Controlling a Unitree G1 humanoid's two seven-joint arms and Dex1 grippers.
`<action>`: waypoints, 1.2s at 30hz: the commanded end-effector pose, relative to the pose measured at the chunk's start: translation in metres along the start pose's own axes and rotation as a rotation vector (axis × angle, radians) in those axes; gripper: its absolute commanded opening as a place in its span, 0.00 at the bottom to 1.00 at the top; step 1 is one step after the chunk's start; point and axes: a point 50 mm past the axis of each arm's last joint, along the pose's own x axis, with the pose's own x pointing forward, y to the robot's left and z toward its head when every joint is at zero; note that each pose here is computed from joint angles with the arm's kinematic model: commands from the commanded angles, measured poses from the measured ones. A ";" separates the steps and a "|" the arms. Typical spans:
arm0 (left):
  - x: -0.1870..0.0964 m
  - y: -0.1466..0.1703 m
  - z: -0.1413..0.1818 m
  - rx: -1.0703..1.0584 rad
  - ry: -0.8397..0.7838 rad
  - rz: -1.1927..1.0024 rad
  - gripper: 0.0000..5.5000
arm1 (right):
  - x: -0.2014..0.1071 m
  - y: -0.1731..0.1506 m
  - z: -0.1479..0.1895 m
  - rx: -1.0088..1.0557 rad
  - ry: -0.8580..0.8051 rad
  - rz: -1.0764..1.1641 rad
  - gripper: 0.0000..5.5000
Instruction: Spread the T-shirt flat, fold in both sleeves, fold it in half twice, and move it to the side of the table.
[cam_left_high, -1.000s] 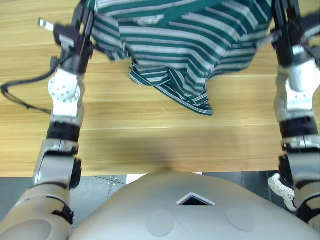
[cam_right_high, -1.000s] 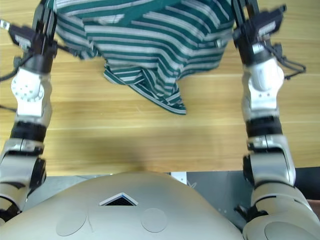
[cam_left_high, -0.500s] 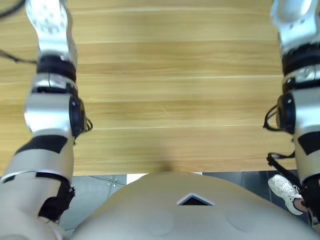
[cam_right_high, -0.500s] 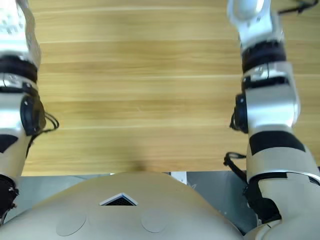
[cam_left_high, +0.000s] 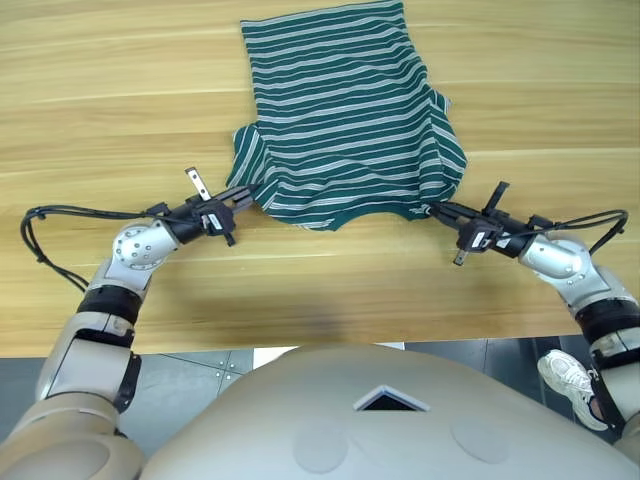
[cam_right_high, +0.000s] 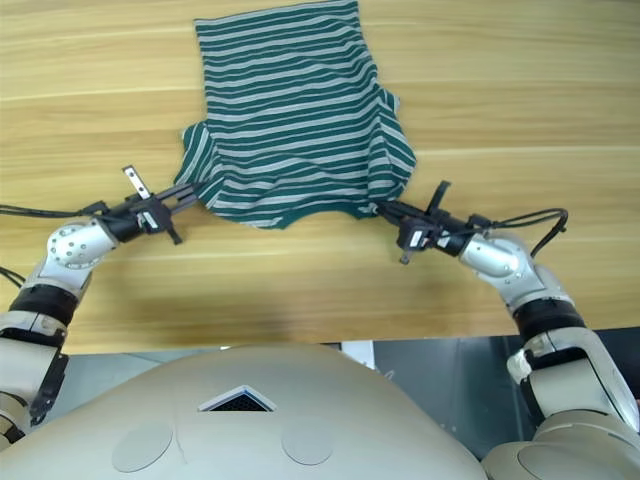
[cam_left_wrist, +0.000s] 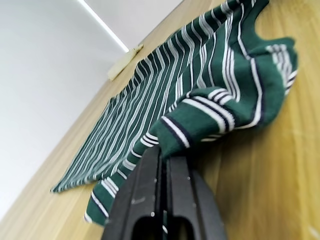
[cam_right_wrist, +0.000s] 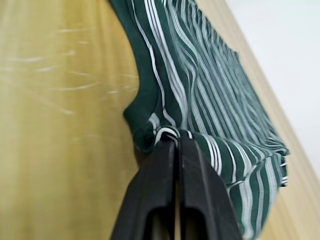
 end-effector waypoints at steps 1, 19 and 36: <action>-0.044 -0.020 -0.026 -0.120 0.250 -0.026 0.00 | -0.016 0.011 0.002 -0.009 0.044 0.062 0.00; -0.064 -0.063 -0.014 -0.223 0.269 -0.146 0.30 | -0.014 0.019 0.042 0.145 -0.170 0.032 0.23; 0.079 -0.008 0.050 0.225 0.032 0.053 0.30 | -0.025 0.020 0.006 0.171 0.066 -0.162 0.23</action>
